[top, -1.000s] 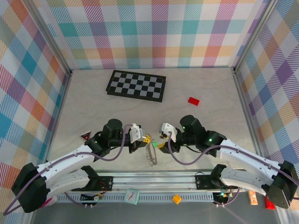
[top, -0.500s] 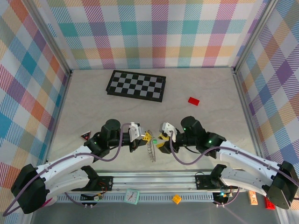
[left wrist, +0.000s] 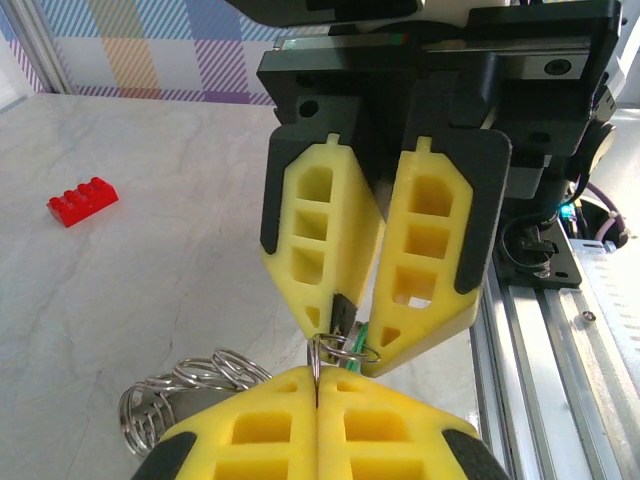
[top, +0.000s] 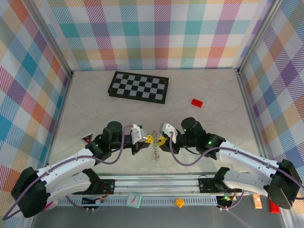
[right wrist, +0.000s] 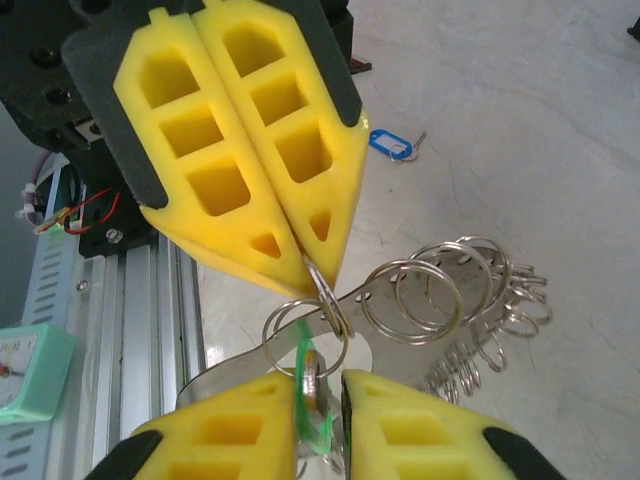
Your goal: Put the keys on the keyring
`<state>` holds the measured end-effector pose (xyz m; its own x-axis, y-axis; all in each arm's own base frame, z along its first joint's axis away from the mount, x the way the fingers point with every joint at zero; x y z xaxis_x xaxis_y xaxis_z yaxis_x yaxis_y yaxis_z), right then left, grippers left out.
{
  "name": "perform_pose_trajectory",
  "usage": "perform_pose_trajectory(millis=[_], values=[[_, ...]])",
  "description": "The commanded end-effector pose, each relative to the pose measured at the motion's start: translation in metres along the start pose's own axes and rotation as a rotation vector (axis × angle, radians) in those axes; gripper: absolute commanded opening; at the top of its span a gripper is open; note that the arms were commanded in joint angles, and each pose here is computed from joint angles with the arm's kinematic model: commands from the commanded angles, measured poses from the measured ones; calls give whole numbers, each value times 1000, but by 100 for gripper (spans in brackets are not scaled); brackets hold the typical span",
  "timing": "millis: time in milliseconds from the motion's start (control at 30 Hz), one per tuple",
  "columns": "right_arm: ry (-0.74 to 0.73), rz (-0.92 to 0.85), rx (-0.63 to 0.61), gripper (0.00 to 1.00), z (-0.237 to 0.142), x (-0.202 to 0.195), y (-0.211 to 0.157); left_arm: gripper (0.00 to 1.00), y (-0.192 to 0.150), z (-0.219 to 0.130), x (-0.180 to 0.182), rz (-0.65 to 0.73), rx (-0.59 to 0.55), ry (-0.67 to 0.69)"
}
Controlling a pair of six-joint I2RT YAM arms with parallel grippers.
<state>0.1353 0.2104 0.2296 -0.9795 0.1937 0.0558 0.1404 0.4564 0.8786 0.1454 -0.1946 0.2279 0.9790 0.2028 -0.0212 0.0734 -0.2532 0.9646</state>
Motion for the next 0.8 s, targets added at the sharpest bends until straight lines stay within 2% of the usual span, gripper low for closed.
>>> perform_pose_trajectory(millis=[0, 200, 400, 433, 533, 600, 767], values=[[18, -19, -14, 11, 2, -1, 2, 0, 10, -2, -3, 33, -69, -16], [48, -8, 34, 0, 12, -4, -3, 0, 12, -2, -3, 43, -83, -14], [80, 8, 67, 0, 16, -4, -3, 0, 11, -3, -3, 54, -85, -10], [68, 5, 64, 4, 14, -4, -3, 0, 11, -3, -3, 54, -84, -8], [21, -10, 52, 25, 7, -3, -4, 0, 9, -3, -3, 51, -81, -12], [-14, -28, 41, 34, 1, -2, -5, 0, 8, -3, -4, 51, -81, -15], [-69, -79, -29, 37, -15, 3, -6, 0, 7, -3, -5, 54, -93, -31]])
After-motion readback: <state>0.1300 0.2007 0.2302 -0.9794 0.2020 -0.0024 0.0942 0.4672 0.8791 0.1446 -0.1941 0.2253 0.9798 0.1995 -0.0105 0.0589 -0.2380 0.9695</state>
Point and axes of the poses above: each hand's point on the last joint's axis, 136 mm out from that joint toward the fingers, its own z axis out along the fingers, its own x axis along the line the jaws close on, y = z × x, the point moved 10 cm from there along -z, back along the fingers, and after that the axes turned 4 degrees about -z, right-handed, at the moved point
